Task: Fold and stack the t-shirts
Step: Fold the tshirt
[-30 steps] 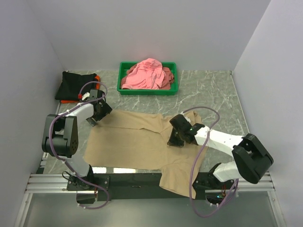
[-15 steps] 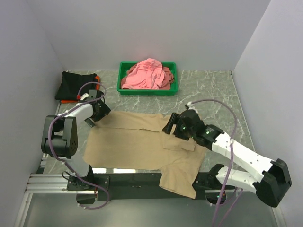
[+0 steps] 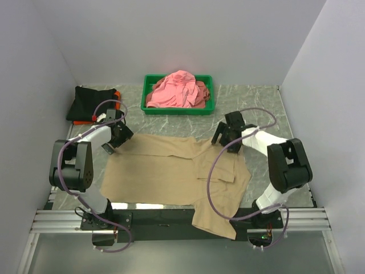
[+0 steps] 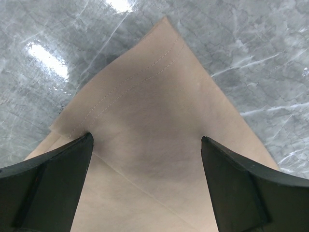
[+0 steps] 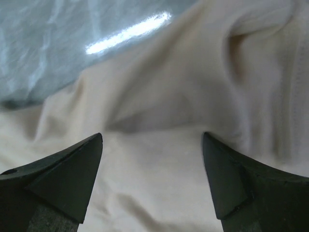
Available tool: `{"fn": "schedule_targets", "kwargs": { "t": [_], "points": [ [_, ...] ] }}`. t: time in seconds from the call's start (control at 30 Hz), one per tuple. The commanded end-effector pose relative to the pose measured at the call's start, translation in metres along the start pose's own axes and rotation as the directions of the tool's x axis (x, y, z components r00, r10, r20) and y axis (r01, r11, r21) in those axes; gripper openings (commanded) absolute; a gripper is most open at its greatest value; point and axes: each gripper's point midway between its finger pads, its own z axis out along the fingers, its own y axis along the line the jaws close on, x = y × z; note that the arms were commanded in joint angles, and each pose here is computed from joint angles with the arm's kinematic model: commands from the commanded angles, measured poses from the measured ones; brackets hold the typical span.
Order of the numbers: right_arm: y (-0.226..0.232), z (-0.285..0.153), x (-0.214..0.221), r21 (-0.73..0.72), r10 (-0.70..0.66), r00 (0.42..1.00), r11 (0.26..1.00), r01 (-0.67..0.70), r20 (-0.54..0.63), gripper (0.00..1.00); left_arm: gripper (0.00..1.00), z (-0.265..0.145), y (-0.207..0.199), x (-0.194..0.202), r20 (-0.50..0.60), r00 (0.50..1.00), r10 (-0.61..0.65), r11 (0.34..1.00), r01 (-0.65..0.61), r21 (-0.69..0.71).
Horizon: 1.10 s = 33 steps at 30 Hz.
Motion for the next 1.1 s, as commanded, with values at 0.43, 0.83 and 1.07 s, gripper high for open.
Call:
{"fn": "schedule_targets", "kwargs": {
  "t": [0.43, 0.83, 1.07],
  "points": [
    [-0.006, 0.047, -0.090, -0.005, 0.024, 0.999, 1.000, -0.024, -0.045, 0.88, 0.99, 0.016, -0.037, -0.003, -0.079, 0.997, 0.002, 0.998, 0.004, 0.069],
    [-0.016, 0.061, -0.155, 0.037, -0.121, 0.992, 0.992, 0.122, -0.020, 0.86, 0.99, 0.025, -0.059, -0.019, -0.065, 0.998, 0.000, 0.997, 0.006, 0.079],
    [-0.009, -0.001, -0.184, 0.057, -0.184, 0.975, 0.982, 0.178, 0.127, 0.88, 0.99, -0.010, -0.062, -0.047, 0.020, 1.000, -0.015, 0.995, 0.013, 0.103]
  ]
}}
